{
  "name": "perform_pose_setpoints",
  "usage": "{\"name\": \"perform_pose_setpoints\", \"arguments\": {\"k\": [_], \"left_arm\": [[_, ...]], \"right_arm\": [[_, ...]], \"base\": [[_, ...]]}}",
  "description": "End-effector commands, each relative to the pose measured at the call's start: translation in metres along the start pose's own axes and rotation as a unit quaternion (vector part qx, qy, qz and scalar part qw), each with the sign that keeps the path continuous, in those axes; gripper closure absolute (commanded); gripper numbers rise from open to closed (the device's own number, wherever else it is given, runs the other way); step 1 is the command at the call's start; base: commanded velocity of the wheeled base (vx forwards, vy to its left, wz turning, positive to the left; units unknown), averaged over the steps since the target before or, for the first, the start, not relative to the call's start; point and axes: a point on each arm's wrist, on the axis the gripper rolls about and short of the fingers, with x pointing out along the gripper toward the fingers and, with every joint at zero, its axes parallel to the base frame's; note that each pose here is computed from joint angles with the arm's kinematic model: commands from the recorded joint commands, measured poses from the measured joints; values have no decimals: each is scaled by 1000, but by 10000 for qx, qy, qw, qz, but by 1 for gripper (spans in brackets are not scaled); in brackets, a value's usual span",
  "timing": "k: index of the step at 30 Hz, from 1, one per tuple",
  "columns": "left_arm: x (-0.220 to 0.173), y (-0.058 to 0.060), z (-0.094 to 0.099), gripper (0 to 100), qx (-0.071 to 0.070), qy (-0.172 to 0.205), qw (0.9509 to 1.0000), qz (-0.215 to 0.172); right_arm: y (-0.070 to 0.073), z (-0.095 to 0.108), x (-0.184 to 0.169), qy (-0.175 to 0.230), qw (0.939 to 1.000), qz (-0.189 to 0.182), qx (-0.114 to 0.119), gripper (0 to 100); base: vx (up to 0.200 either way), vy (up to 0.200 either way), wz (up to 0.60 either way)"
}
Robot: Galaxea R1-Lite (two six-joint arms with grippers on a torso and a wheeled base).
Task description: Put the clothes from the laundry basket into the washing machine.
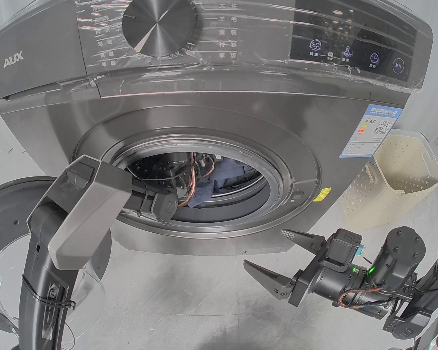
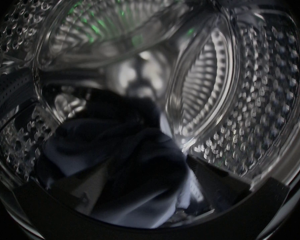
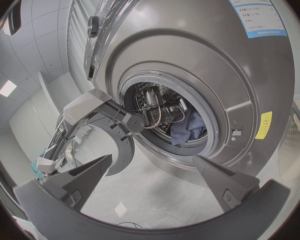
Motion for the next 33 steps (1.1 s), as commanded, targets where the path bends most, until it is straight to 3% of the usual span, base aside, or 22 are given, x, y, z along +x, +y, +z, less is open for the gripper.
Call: {"name": "perform_pose_setpoints", "arguments": {"k": [1,4,9,10,15,19,23,26,33], "left_arm": [[-20,2,-20,0,388,866,9954,103],[-23,8,-35,0,601,1140,9916,129],[-15,16,-48,0,637,1183,9907,195],[-14,17,-50,100,636,1176,9908,192],[-6,22,-42,100,601,1010,9928,249],[1,20,-35,100,555,769,9952,235],[17,16,-13,100,387,-56,9989,276],[28,17,1,100,305,-556,9976,272],[30,15,7,100,251,-708,9969,247]], "right_arm": [[1,0,0,5,10000,22,-3,0],[1,0,0,5,10000,22,-3,0],[2,0,0,8,10000,38,-4,0],[2,0,0,8,10000,38,-4,0],[1,0,0,6,10000,30,-3,0],[2,0,0,8,10000,38,4,0],[2,-1,0,15,10000,36,4,0],[1,-1,0,13,10000,21,4,0],[-1,-1,1,15,10000,-10,-3,0]], "base": [[0,0,0],[0,0,0],[0,0,0],[0,0,0],[0,0,0],[0,0,0],[0,0,0],[0,0,0],[0,0,0]]}}
